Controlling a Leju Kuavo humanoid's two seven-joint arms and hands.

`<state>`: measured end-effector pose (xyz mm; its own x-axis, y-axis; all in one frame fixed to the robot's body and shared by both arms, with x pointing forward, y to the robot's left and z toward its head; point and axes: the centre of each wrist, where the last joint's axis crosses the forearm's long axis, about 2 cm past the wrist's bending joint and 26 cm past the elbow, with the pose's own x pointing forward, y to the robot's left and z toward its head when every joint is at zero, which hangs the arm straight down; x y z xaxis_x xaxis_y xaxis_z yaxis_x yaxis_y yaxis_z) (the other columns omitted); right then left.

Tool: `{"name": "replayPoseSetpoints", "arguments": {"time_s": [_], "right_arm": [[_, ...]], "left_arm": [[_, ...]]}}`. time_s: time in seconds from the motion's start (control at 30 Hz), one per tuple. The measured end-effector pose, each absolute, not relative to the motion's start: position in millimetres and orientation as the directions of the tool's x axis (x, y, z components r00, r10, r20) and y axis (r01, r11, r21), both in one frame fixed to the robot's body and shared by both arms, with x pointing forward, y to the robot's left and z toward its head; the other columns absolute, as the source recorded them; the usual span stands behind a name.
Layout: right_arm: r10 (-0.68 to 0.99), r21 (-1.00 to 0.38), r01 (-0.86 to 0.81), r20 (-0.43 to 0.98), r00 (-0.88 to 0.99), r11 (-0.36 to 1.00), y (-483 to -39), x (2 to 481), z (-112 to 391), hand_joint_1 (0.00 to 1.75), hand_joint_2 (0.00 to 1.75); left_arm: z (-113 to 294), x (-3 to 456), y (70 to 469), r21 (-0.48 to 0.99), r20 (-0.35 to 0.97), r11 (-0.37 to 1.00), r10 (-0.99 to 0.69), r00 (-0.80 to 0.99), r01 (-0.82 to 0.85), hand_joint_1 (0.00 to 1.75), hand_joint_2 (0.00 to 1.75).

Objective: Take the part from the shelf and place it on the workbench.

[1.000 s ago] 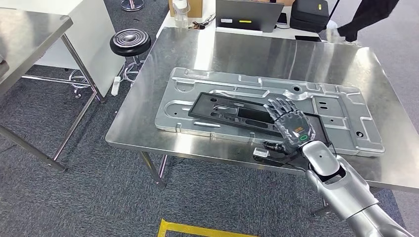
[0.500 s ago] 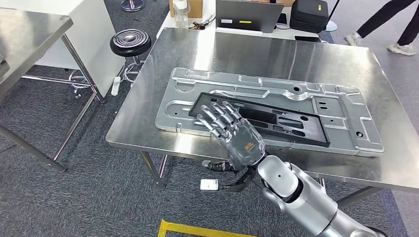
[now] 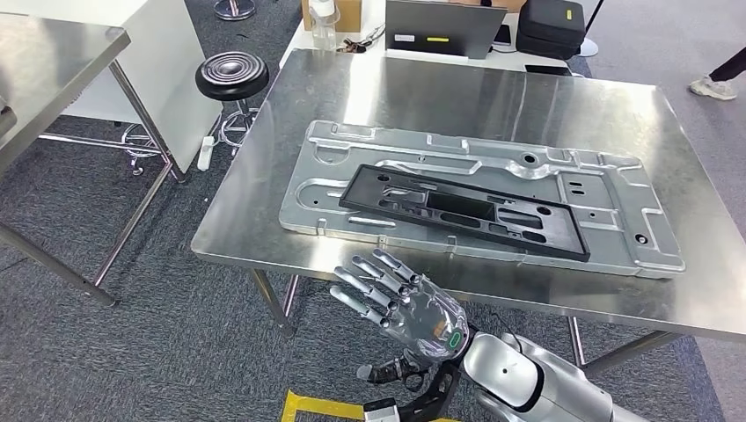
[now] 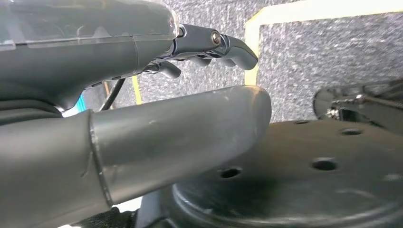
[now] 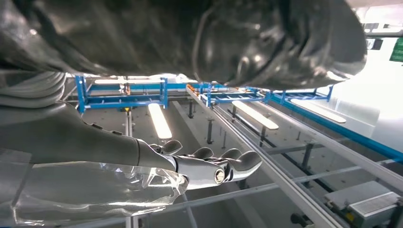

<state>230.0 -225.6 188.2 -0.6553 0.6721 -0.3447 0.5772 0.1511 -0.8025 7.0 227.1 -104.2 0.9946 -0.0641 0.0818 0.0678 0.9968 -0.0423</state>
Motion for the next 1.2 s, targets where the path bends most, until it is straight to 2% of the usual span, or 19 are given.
{"name": "replayPoseSetpoints", "arguments": {"time_s": [0.27,0.53,1.2], "right_arm": [[0.661,-0.810,0.571,-0.355,-0.661,0.136,-232.9,226.3,189.4,0.00,0.00],[0.657,-0.847,0.510,-0.300,-0.692,0.150,-233.5,219.8,181.8,0.00,0.00],[0.665,-0.870,0.472,-0.270,-0.697,0.141,-234.1,217.7,176.3,0.00,0.00]], "left_arm": [[-105.5,8.5,220.2,-0.057,0.086,0.996,-0.056,0.995,0.061,0.00,0.00],[-106.4,3.2,220.4,-0.054,0.028,0.996,-0.066,0.997,0.067,0.00,0.00],[-107.1,1.0,225.0,-0.062,0.023,0.995,-0.071,0.997,0.072,0.00,0.00]]}}
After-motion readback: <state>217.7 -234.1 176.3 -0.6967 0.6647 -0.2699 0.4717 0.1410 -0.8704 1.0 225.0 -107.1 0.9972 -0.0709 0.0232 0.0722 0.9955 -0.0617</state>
